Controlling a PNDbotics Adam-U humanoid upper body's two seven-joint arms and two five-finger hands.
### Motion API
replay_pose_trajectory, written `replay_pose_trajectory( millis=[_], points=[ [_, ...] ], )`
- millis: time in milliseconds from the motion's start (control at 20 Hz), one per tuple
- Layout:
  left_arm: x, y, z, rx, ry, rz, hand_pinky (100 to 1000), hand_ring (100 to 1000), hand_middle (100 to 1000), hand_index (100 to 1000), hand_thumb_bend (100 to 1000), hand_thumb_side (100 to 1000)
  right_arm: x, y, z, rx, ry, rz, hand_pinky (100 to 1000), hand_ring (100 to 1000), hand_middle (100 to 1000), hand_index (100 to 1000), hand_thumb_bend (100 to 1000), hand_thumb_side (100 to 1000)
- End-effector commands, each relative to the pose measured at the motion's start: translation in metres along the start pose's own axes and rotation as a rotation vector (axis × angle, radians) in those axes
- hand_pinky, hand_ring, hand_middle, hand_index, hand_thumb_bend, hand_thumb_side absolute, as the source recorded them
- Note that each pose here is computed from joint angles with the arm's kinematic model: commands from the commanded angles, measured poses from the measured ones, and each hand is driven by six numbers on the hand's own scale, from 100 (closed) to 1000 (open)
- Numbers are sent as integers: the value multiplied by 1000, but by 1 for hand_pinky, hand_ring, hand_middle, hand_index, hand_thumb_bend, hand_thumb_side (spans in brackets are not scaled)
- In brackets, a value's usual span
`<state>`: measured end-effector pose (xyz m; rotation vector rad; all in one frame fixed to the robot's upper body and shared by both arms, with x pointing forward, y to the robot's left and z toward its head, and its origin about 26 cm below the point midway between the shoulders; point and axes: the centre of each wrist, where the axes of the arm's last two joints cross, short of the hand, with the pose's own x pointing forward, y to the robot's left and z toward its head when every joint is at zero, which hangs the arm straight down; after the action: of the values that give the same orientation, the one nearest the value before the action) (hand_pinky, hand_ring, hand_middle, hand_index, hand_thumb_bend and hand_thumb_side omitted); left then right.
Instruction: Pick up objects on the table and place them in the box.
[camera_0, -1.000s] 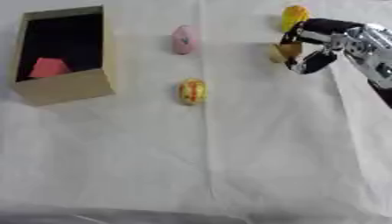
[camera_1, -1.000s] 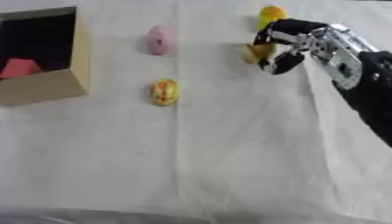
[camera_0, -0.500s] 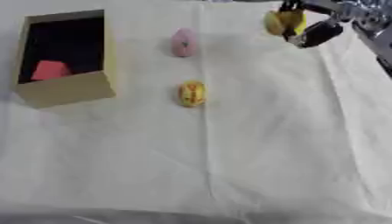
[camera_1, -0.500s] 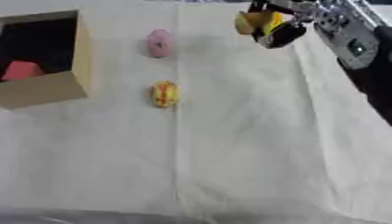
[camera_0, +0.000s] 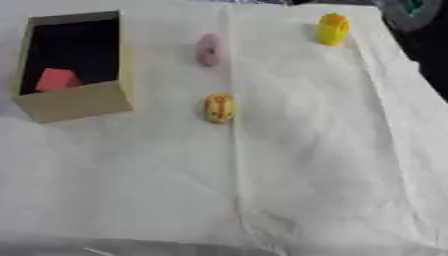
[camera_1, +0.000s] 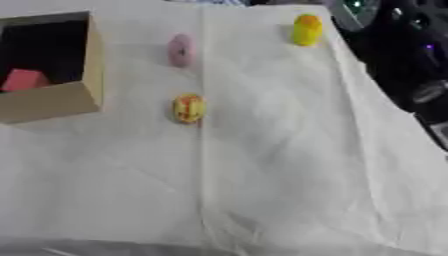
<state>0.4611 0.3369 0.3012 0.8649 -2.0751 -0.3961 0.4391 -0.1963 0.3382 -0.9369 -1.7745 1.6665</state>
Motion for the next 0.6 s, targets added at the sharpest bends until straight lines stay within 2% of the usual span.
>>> replay_pose_trajectory(
  millis=[50,400,600],
  points=[
    [25,24,-11,77,-75,41,812,771,753,913,689,799,15,-12,-16,-43,-34,38,807,593,359,571,100,100],
    [65,50,-11,130,-203,127,817,775,755,913,688,805,43,-2,-48,-63,-79,101,808,596,385,570,100,100],
    [85,55,-9,114,-258,135,820,778,758,915,688,810,54,14,-65,-67,-66,125,808,596,384,571,100,100]
  ],
)
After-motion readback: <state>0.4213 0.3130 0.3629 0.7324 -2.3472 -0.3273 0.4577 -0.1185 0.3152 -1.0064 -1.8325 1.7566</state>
